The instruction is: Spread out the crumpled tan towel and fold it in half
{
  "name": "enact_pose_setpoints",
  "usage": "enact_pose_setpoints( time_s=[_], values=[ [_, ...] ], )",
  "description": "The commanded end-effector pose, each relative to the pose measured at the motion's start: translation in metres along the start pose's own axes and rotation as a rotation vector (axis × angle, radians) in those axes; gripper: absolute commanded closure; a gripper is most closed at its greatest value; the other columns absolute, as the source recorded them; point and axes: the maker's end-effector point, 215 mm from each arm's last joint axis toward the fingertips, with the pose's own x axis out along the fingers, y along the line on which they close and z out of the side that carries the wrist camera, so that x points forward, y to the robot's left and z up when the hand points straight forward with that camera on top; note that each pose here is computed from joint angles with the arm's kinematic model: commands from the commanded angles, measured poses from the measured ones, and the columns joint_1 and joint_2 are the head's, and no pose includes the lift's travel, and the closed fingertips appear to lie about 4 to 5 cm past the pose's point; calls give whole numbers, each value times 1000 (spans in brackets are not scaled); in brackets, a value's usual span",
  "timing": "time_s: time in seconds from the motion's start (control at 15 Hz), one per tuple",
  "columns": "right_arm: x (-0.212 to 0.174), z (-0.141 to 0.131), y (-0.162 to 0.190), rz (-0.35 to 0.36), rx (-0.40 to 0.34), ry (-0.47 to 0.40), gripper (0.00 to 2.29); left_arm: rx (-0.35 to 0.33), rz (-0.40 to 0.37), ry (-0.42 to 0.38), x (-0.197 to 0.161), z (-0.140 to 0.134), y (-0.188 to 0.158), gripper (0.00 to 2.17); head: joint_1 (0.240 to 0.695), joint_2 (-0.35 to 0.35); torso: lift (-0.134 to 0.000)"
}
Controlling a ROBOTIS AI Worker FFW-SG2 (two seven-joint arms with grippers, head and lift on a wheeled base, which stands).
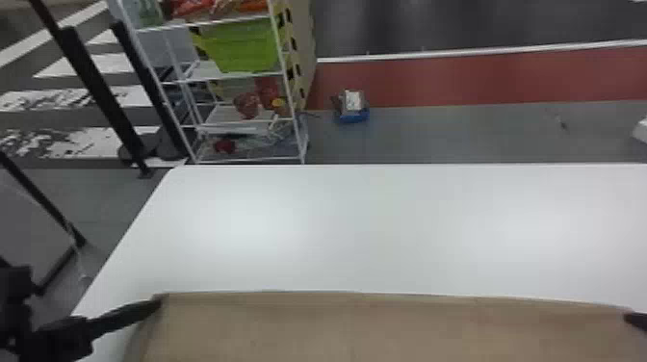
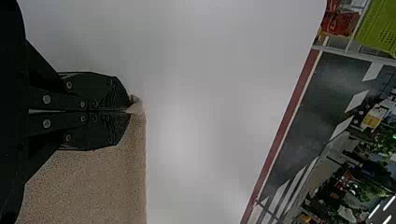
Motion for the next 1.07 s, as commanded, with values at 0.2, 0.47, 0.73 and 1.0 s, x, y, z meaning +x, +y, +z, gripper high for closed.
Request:
enact_pose_setpoints(
  time_s=[0.2, 0.47, 0.73, 1.0],
  values=[
    [-5, 20, 24, 112, 101, -64, 1463, -3, 3, -5, -1, 0, 1, 1359, 695, 195, -124],
    [5, 9, 1, 39, 83, -22, 1457, -5, 7, 1, 1, -2, 1, 1355, 695, 184, -124],
    [14, 0, -19, -55, 34, 30, 1399, 8, 9, -5, 4, -1, 1, 1102, 695, 194, -124],
    [2, 12, -7, -53, 37, -2, 836, 2, 20, -15, 0, -1, 4, 778, 695, 199, -124]
  ],
)
